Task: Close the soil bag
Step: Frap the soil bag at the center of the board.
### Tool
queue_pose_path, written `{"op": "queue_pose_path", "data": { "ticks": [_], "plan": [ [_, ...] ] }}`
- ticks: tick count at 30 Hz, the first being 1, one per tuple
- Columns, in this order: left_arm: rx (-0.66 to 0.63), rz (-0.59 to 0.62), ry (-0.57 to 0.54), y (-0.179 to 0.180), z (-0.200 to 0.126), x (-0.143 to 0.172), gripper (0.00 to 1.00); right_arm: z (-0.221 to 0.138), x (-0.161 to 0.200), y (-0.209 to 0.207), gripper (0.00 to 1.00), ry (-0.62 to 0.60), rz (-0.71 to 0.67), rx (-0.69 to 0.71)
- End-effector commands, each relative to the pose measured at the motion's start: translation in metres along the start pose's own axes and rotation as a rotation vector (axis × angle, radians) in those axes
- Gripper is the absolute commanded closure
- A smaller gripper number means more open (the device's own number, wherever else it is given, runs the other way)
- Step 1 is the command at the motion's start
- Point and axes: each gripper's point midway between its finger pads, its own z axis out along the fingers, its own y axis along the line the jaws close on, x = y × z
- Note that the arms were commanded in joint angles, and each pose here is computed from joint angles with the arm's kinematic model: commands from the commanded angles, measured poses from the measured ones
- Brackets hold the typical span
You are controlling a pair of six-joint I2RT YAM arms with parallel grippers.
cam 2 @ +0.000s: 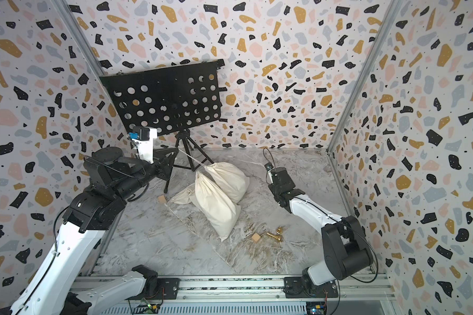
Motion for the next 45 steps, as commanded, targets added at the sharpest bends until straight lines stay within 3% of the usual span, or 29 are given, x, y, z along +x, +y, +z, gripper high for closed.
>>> {"op": "queue_pose_path", "data": {
  "ticks": [1, 4, 7, 14, 22, 28, 31, 39, 45],
  "plan": [
    [0.017, 0.005, -0.138, -0.004, -0.01, -0.041, 1.0, -0.022, -0.054, 0.006, 0.96, -0.144, 0.061, -0.145],
    [0.068, -0.028, -0.088, -0.01, 0.007, -0.026, 1.0, -0.06, -0.086, 0.029, 0.92, -0.264, 0.08, -0.327],
    [0.099, -0.066, -0.053, -0.011, 0.022, -0.009, 1.0, -0.109, -0.118, 0.054, 0.76, -0.434, 0.051, -0.459],
    [0.149, -0.084, -0.052, -0.019, 0.024, -0.007, 1.0, -0.209, -0.185, 0.094, 0.56, -0.747, -0.017, -0.672],
    [0.196, -0.088, -0.073, -0.028, 0.014, -0.015, 1.0, -0.239, -0.24, 0.128, 0.44, -0.883, -0.119, -0.76],
    [0.21, -0.087, -0.072, -0.031, 0.012, -0.016, 1.0, -0.237, -0.249, 0.156, 0.48, -0.871, -0.197, -0.885],
    [0.218, -0.086, -0.077, -0.033, 0.01, -0.016, 1.0, -0.227, -0.254, 0.162, 0.52, -0.855, -0.208, -0.884],
    [0.241, -0.08, -0.078, -0.038, 0.004, -0.018, 1.0, -0.195, -0.247, 0.179, 0.82, -0.754, -0.288, -0.866],
    [0.246, -0.069, -0.09, -0.04, -0.005, -0.022, 1.0, -0.163, -0.228, 0.192, 0.84, -0.669, -0.294, -0.857]
  ]
}}
